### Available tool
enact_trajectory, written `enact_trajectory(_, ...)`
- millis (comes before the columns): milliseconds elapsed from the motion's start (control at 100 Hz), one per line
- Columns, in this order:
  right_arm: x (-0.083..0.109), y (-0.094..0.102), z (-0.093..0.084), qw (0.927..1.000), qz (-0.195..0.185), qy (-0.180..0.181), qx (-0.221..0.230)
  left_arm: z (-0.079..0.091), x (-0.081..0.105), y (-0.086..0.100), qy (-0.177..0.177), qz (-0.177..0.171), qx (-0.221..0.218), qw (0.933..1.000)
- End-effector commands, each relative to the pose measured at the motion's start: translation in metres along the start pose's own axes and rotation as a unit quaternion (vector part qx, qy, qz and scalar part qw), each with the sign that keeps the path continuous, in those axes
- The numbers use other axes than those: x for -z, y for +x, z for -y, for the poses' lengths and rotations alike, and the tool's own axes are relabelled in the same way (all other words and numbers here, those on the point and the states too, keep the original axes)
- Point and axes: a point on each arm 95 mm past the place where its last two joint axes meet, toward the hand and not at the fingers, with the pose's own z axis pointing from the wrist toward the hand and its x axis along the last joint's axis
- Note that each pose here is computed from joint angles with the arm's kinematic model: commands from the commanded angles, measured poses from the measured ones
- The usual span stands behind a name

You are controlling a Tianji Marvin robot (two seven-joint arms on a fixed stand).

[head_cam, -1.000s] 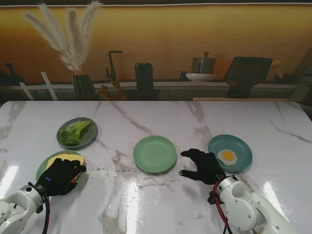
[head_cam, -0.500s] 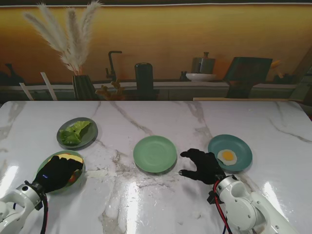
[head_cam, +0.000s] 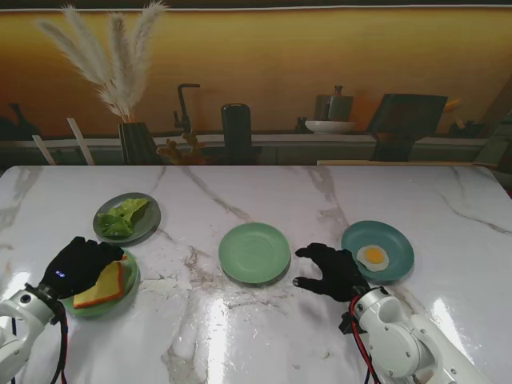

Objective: Prepare sandwich (Bread, lettuce, and egg)

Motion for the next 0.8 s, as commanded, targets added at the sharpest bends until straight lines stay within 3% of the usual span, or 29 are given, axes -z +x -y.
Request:
enact_trajectory(0, -0.002, 0.006, 0.003, 0.9999, -0.004, -0.004, -0.012, 0.011, -0.004, -0.01, 0.019, 0.007, -0.015, 0.9997)
enact_trajectory(270, -0.004, 0.009, 0.0, 0.9997, -0.011, -0.014, -0.015, 0.036, -0.015, -0.014, 0.076, 0.001, 0.0, 0.9971)
enact_trajectory(510, -0.005, 0.008, -0.002, 0.9996, -0.011, -0.023, -0.015, 0.047, -0.041, 0.014, 0.092, 0.013, 0.14, 0.9857)
enact_trajectory(640, -0.005, 0.007, -0.003, 0.9994, -0.01, -0.028, -0.015, 0.051, -0.059, 0.034, 0.094, 0.007, 0.22, 0.9708)
enact_trajectory(790, -0.005, 0.007, -0.006, 0.9992, -0.011, -0.036, -0.015, 0.057, -0.082, 0.059, 0.097, 0.002, 0.318, 0.9432)
